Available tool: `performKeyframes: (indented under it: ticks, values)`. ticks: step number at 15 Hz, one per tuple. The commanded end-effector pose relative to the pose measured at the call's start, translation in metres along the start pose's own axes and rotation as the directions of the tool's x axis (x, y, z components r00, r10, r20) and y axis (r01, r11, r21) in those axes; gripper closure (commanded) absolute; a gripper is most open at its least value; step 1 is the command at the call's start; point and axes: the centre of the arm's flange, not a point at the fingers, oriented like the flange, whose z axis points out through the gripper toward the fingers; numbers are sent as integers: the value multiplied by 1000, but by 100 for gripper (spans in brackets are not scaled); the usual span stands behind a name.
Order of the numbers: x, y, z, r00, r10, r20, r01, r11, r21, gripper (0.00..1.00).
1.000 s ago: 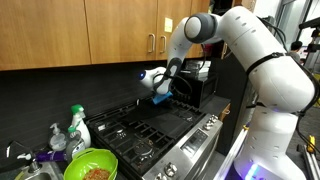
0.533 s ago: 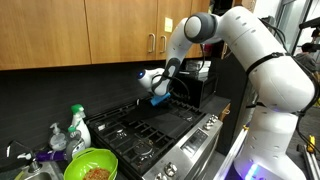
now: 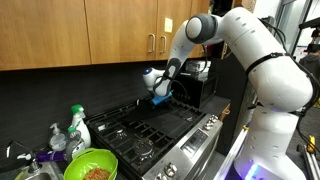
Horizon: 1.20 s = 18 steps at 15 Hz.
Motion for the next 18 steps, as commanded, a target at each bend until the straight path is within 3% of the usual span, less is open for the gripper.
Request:
performKeyframes:
  ticks: [1,18]
  values:
    - [1,12,-2,998,-56,2,56,997,44,25]
    - [4,9,3,999,-50,-7,50,998,26,25]
